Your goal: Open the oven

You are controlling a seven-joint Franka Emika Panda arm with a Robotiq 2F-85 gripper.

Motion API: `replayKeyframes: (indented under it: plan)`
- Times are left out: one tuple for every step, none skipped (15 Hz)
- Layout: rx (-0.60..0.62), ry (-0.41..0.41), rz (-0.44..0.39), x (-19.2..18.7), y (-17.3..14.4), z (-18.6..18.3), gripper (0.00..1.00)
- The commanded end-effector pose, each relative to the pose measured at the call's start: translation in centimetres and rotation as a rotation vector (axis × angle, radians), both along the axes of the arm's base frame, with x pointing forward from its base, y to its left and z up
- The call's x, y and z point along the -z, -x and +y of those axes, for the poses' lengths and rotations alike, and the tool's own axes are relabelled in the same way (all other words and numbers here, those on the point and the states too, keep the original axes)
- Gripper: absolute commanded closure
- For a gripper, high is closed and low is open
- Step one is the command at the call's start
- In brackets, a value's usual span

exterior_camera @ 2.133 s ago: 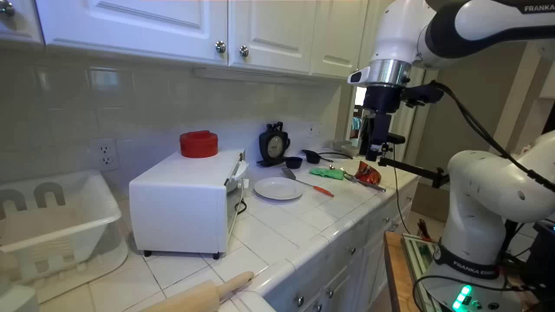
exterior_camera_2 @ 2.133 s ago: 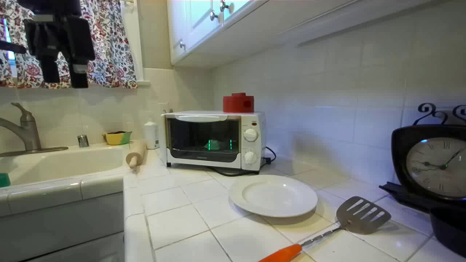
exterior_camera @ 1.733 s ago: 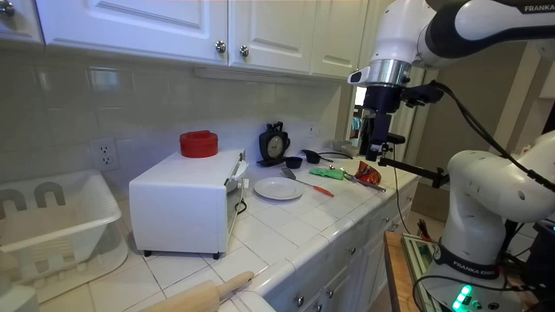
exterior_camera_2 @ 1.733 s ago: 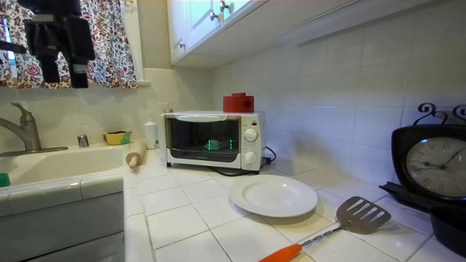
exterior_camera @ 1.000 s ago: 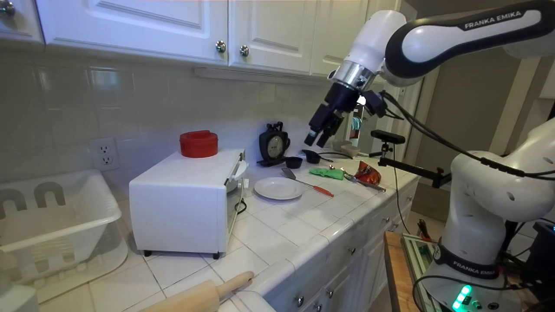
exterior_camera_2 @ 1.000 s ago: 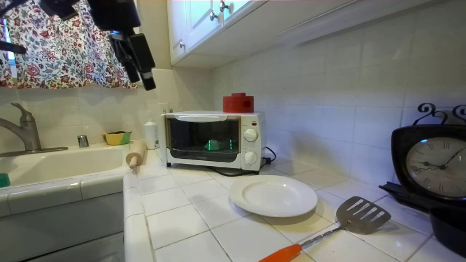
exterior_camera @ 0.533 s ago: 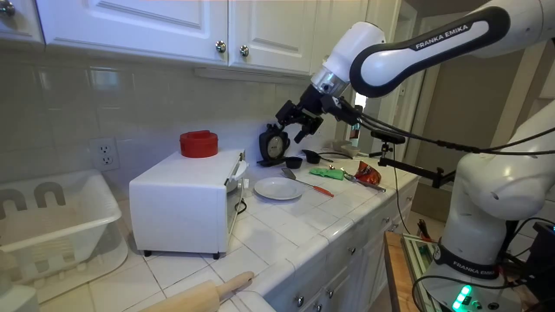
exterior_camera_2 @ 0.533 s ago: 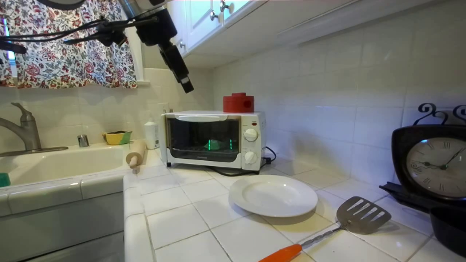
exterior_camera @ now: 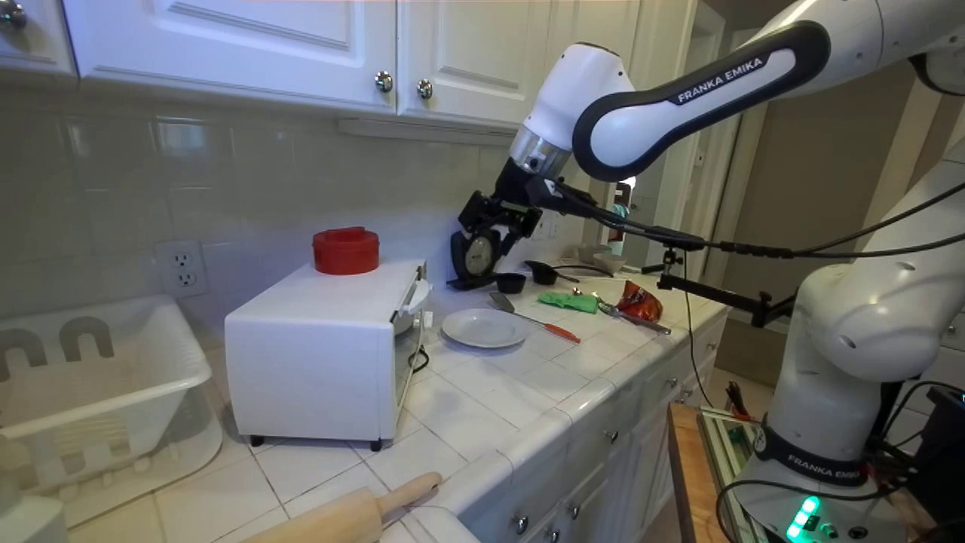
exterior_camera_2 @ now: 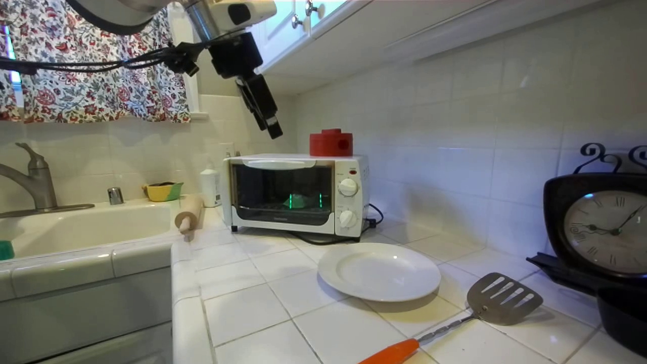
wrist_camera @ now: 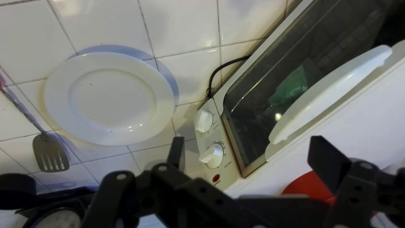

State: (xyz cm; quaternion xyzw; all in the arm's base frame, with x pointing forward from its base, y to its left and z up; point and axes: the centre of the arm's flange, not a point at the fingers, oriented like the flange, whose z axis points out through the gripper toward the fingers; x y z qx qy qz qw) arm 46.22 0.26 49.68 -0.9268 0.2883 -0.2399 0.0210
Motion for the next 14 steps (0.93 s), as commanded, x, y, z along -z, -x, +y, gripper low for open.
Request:
replayKeyframes:
  plan:
    - [-0.054, 0.08, 0.042, -0.5, -2.4, 0.0, 0.0]
    - [-0.087, 0.084, 0.05, -0.4, -2.6, 0.0, 0.0]
    - [-0.124, 0.073, 0.048, -0.3, -2.7, 0.0, 0.0]
    - [-0.162, 0.07, 0.035, -0.1, -2.9, 0.2, 0.0]
    - [-0.196, 0.059, 0.034, 0.0, -2.9, 0.4, 0.0]
    - [-0.233, 0.053, 0.026, 0.2, -3.1, 0.7, 0.0]
    - [-0.27, 0.06, 0.018, 0.5, -3.2, 0.9, 0.0]
    - [-0.305, 0.063, 0.013, 0.6, -3.3, 1.1, 0.0]
    - [-0.345, 0.069, 0.004, 0.7, -3.5, 1.2, 0.0]
    - [-0.385, 0.072, -0.01, 0.8, -3.7, 1.2, 0.0]
    - [-0.422, 0.076, -0.028, 0.8, -3.9, 1.3, 0.0]
    - [-0.436, 0.087, -0.056, 0.6, -4.0, 1.4, 0.0]
    - [-0.384, 0.096, -0.019, 0.7, -3.2, 1.8, 0.0]
    - [-0.401, 0.1, -0.032, 0.7, -3.4, 1.8, 0.0]
